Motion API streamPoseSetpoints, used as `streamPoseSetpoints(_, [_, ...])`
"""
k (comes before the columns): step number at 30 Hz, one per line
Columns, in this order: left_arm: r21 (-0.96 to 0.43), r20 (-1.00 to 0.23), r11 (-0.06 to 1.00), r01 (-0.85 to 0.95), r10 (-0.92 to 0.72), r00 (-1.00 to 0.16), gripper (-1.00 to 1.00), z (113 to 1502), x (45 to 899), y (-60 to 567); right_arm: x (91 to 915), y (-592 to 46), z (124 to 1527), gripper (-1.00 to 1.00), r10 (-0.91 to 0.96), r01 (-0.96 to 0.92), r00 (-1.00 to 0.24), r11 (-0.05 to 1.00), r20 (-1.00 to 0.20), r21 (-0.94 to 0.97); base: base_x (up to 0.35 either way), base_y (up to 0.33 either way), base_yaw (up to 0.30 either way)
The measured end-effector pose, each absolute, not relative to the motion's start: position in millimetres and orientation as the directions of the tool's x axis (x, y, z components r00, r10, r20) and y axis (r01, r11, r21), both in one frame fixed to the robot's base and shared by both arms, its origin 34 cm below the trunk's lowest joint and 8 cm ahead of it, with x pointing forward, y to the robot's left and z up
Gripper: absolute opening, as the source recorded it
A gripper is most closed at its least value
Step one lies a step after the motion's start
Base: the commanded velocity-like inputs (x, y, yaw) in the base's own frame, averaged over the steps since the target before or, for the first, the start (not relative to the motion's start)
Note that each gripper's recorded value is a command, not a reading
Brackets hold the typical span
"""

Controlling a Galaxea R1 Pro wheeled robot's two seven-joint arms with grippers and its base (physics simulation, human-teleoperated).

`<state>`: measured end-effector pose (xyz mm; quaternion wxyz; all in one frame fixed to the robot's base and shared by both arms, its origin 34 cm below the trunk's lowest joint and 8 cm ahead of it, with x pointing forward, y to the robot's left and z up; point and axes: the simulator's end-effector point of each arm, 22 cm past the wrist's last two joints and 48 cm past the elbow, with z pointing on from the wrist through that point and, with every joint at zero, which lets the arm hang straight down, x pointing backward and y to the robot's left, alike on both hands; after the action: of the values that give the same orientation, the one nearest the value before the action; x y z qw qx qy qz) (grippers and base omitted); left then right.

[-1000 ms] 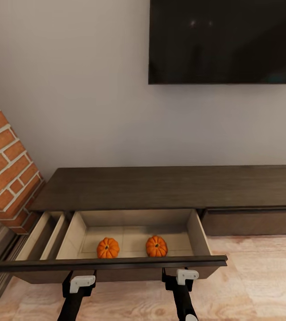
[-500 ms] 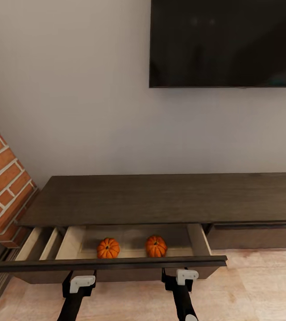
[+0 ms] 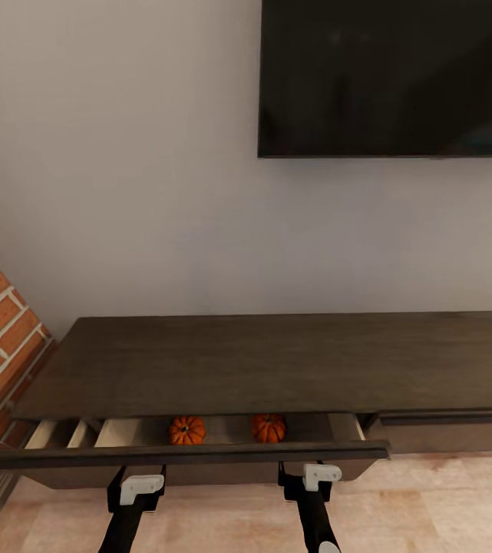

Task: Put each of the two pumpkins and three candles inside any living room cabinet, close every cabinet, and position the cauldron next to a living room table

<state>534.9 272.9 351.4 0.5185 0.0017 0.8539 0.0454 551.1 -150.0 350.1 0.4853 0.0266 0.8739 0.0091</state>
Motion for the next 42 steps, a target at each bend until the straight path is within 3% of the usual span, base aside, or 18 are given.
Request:
streamPoseSetpoints(23, [0.079, -0.886, 0.996, -0.045, 0.049, -0.461, 1.0, 351.4, 535.1, 273.1, 551.3, -151.2, 349.9, 1.0, 0.06, 0.044, -0.527, 0.998, -0.848, 0.043, 0.133, 0.0, 0.0])
streamPoseSetpoints(42, [0.079, -0.885, 0.996, -0.045, 0.049, -0.462, 1.0, 351.1, 535.1, 273.0, 551.3, -151.7, 349.7, 1.0, 0.061, 0.046, -0.527, 0.998, -0.847, 0.043, -0.154, 0.0, 0.0])
